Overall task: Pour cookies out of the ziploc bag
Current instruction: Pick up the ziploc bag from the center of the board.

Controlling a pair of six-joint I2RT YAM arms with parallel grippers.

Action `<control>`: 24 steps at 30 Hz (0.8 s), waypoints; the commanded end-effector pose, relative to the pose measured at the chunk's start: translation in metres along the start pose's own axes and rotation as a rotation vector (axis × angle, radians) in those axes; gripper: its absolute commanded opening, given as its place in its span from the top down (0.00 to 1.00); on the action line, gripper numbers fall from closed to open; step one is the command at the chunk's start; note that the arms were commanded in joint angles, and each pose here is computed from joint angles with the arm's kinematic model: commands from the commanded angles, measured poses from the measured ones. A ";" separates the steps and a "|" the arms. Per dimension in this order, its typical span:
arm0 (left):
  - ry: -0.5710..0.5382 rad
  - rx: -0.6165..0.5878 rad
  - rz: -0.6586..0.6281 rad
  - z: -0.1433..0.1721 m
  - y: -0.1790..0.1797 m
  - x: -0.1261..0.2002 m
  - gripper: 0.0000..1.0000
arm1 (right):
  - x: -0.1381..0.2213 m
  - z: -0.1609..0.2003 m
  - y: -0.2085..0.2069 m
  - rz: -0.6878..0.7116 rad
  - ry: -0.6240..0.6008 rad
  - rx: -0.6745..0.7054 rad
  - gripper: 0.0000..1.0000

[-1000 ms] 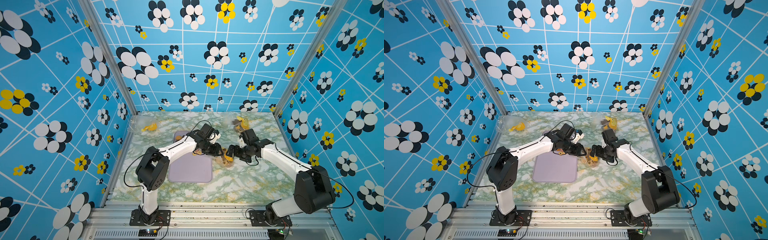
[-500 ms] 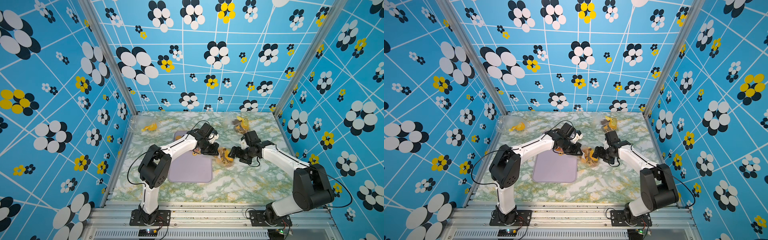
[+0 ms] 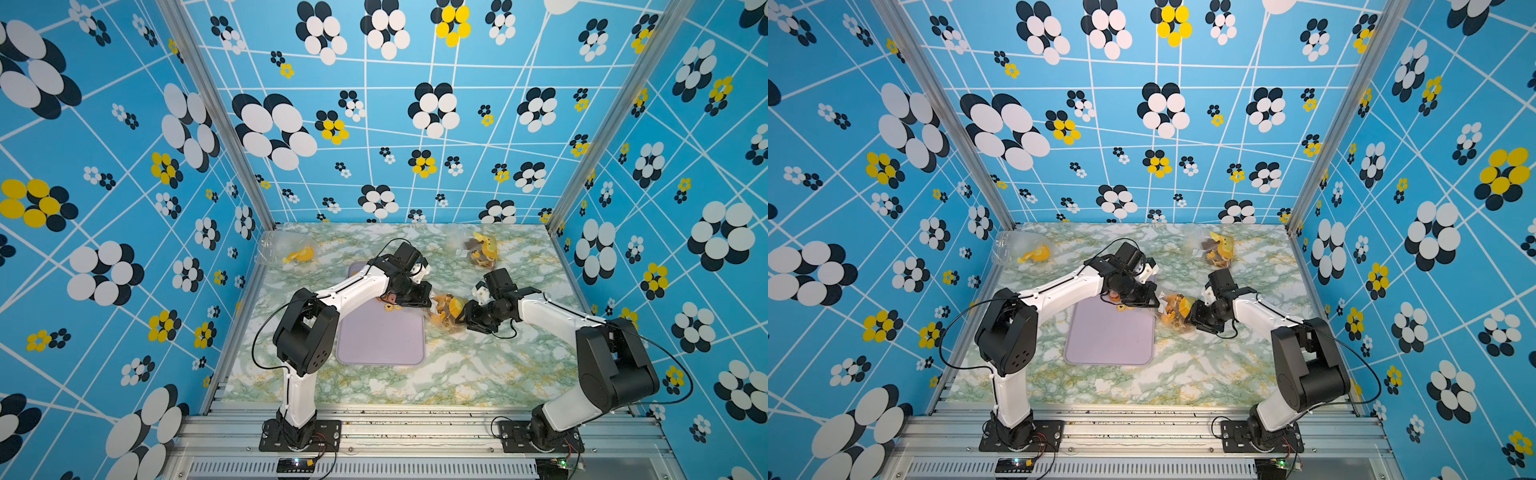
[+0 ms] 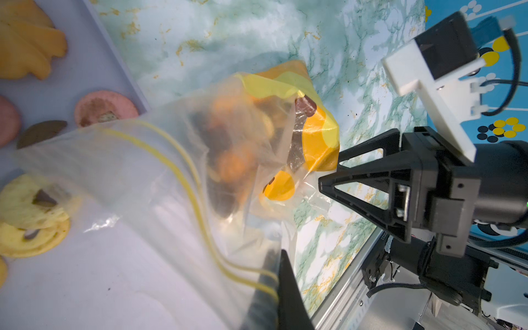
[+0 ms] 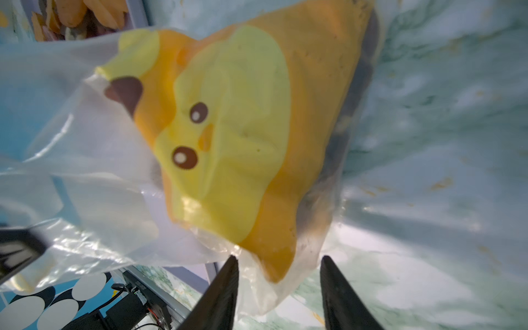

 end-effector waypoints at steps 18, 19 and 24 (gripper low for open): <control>-0.062 0.026 0.012 -0.025 0.009 0.033 1.00 | 0.048 -0.042 0.052 -0.128 -0.070 0.016 1.00; -0.068 0.022 0.009 -0.027 0.010 0.036 1.00 | 0.052 -0.045 0.055 -0.127 -0.071 0.020 1.00; -0.083 0.026 0.028 -0.037 0.012 0.051 1.00 | 0.070 -0.054 0.070 -0.132 -0.070 0.037 1.00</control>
Point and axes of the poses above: each gripper's point midway between its finger pads, its own x axis back along the fingers, its own y axis along the line the jaws close on, z = x × y, the point moved 5 cm from there along x, back along the fingers, and after that the axes turned 10 degrees about x, right-handed, at the moved point
